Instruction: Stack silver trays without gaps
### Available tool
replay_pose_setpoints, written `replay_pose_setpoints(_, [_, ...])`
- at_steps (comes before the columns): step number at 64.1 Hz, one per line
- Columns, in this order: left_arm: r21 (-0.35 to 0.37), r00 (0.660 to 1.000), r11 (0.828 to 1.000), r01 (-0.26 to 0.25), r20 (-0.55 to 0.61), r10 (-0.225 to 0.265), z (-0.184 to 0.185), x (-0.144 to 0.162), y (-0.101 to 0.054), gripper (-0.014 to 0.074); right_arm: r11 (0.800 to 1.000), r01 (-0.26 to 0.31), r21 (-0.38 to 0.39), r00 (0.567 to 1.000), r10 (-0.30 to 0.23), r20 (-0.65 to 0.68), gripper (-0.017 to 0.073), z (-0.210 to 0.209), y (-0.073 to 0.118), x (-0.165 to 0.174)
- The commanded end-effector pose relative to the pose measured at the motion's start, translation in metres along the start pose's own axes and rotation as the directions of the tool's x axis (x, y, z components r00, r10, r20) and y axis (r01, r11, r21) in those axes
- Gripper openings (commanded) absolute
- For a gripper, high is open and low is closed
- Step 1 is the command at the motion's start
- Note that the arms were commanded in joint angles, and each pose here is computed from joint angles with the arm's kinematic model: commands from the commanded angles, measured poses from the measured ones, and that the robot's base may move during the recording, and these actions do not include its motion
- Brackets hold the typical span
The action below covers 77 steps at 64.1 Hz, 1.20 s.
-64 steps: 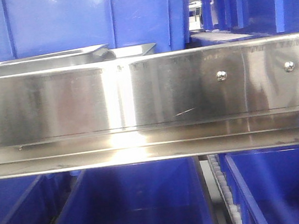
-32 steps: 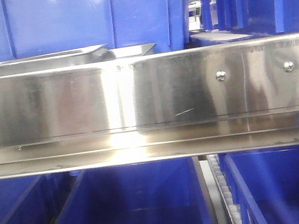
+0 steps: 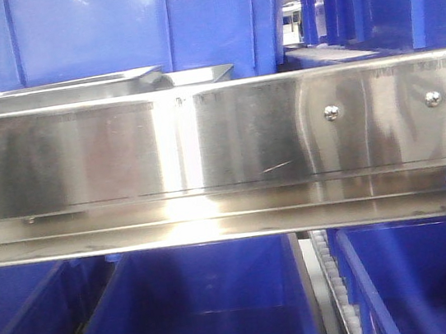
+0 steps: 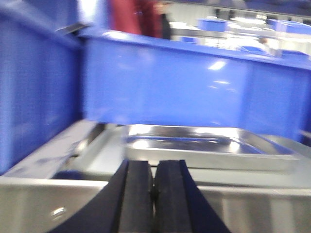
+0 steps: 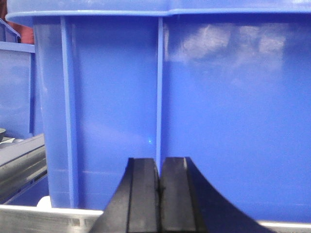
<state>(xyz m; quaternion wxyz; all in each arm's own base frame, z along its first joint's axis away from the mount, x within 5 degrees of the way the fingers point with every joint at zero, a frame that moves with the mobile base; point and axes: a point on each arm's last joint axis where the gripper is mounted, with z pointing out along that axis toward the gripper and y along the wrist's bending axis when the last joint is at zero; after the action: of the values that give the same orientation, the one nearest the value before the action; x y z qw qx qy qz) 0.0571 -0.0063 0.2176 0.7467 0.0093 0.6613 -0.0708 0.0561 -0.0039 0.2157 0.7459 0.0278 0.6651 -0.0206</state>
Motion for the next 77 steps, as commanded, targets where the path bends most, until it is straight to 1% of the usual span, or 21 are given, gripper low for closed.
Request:
replay_pose_setpoints(1, [-0.058, 0.999, 0.998, 0.031, 0.027, -0.029, -0.0004, -0.0019, 0.0035, -0.0006, 1.000, 0.018, 0.006, 0.999, -0.018, 0.032, -0.0084, -0.0004, -0.0003, -0.0029])
replay_pose_setpoints(7, [-0.104, 0.999, 0.994, 0.028, 0.033, -0.024, -0.0006, -0.0021, 0.0061, -0.0006, 1.000, 0.018, 0.006, 0.999, -0.018, 0.032, -0.0084, -0.0004, -0.0003, -0.0029])
replay_pose_setpoints(10, [-0.112, 0.999, 0.993, 0.027, 0.038, -0.023, -0.0010, -0.0025, 0.0065, -0.0006, 1.000, 0.018, 0.006, 0.999, -0.018, 0.032, -0.0084, -0.0004, -0.0003, -0.0029])
replay_pose_setpoints(14, [-0.121, 0.999, 0.993, 0.010, 0.045, -0.005, -0.0023, -0.0030, 0.0069, -0.0006, 1.000, 0.018, 0.006, 0.999, -0.018, 0.032, -0.0084, -0.0004, -0.0003, -0.0029])
replay_pose_setpoints(23, [-0.123, 1.000, 0.992, -0.017, 0.018, 0.019, -0.0022, -0.0008, 0.0069, -0.0006, 1.000, 0.018, 0.006, 0.999, -0.018, 0.032, -0.0084, -0.0004, -0.0003, -0.0029])
replay_pose_setpoints(29, [-0.126, 1.000, 0.992, -0.020, -0.011, 0.019, -0.0023, 0.0018, 0.0073, -0.0006, 1.000, 0.018, 0.006, 0.999, -0.018, 0.032, -0.0084, -0.0004, -0.0003, -0.0029])
replay_pose_setpoints(52, [-0.126, 1.000, 0.992, -0.023, -0.011, 0.022, -0.0023, 0.0018, 0.0073, -0.0006, 1.000, 0.018, 0.006, 0.999, -0.018, 0.032, -0.0084, -0.0004, -0.0003, -0.0029])
replay_pose_setpoints(55, [-0.123, 1.000, 0.992, -0.030, -0.005, 0.029, -0.0022, 0.0012, 0.0071, -0.0006, 1.000, 0.018, 0.006, 0.999, -0.018, 0.032, -0.0084, -0.0004, -0.0003, -0.0029])
replay_pose_setpoints(63, [-0.079, 0.997, 0.994, -0.077, -0.012, 0.077, -0.0020, 0.0015, 0.0046, -0.0006, 1.000, 0.018, 0.006, 0.999, -0.018, 0.032, -0.0084, -0.0004, -0.0003, -0.0029])
replay_pose_setpoints(68, [-0.051, 0.997, 0.996, -0.072, -0.012, 0.071, -0.0019, 0.0016, 0.0030, -0.0006, 1.000, 0.018, 0.006, 0.999, -0.018, 0.032, -0.0084, -0.0004, -0.0003, -0.0029])
replay_pose_setpoints(70, [-0.042, 0.998, 0.997, -0.060, -0.012, 0.059, -0.0019, 0.0016, 0.0025, -0.0006, 1.000, 0.018, 0.006, 0.999, -0.018, 0.032, -0.0084, -0.0004, -0.0003, -0.0029])
replay_pose_setpoints(73, [-0.034, 0.999, 0.998, -0.043, -0.011, 0.043, -0.0018, 0.0017, 0.0021, -0.0006, 1.000, 0.018, 0.006, 0.999, -0.018, 0.032, -0.0084, -0.0004, -0.0003, -0.0029])
replay_pose_setpoints(77, [-0.032, 0.999, 0.999, -0.041, -0.011, 0.041, -0.0018, 0.0017, 0.0019, -0.0006, 1.000, 0.018, 0.006, 0.999, -0.018, 0.032, -0.0084, -0.0004, -0.0003, -0.0029])
